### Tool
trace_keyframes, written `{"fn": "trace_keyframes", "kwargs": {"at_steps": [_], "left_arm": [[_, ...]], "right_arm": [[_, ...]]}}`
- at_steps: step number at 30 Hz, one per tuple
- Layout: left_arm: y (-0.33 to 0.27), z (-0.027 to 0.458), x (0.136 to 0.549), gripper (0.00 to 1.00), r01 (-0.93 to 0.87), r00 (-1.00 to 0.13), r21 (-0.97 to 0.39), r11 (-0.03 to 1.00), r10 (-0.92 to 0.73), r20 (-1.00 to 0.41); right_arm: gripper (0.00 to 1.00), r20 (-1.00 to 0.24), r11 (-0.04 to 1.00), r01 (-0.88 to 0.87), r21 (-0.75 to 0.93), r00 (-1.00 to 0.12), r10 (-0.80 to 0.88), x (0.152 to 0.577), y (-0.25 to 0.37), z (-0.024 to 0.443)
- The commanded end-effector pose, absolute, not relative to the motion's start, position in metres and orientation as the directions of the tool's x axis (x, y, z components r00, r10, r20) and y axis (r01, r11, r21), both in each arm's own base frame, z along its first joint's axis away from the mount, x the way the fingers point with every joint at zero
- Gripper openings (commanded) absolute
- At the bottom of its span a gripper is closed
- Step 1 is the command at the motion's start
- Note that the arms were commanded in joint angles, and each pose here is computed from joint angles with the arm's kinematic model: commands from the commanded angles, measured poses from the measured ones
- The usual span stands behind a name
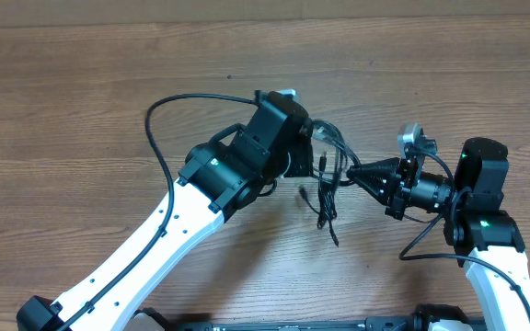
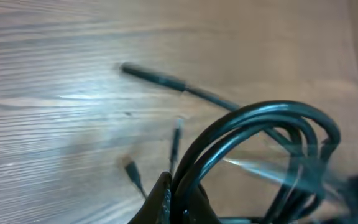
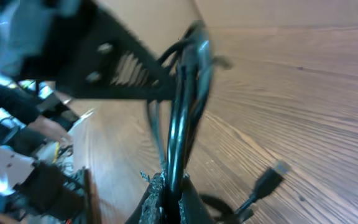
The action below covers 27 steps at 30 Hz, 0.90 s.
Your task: Untangle cables
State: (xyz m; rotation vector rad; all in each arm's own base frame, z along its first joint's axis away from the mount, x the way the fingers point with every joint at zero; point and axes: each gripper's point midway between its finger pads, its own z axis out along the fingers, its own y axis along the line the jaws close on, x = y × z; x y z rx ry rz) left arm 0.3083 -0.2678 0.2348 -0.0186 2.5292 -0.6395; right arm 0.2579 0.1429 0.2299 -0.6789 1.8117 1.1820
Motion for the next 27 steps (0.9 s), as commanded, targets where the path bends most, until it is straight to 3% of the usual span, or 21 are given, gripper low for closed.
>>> {"fn": "trace_keyframes", "kwargs": {"at_steps": [1,13,17,18,22,27], "left_arm": [[-0.247,0.241,0.326,0.04,-0.033,-0.81,-0.432,0.901,-0.278,-0.517],[-0.242,0.228,0.311,0.04,-0.053,-0.852,-0.404,0.913,-0.252,-0.458],[-0.252,0.227,0.303,0.04,0.057,-0.879,-0.403,0.914,-0.145,-0.454],[-0.254,0.227,0.301,0.04,0.086,-0.883,-0.4,0.912,-0.117,-0.455],[-0.259,0.227,0.297,0.04,0.151,-0.886,-0.395,0.906,-0.053,-0.461],[-0.261,0.227,0.295,0.04,0.191,-0.883,-0.385,0.903,-0.013,-0.469]], "right_arm": [[0.04,-0.898,0.347,-0.842,0.412,-0.441,-0.003,0.251,0.147,0.243],[0.04,-0.889,0.387,-0.82,0.422,-0.457,0.001,0.257,0.144,0.24],[0.38,-0.813,0.544,-0.661,0.517,-0.578,0.071,0.28,0.129,0.224],[0.43,-0.8,0.571,-0.628,0.528,-0.594,0.087,0.284,0.126,0.221],[0.56,-0.792,0.605,-0.594,0.53,-0.602,0.103,0.29,0.121,0.218],[0.57,-0.795,0.605,-0.597,0.527,-0.598,0.102,0.29,0.121,0.219]]}}
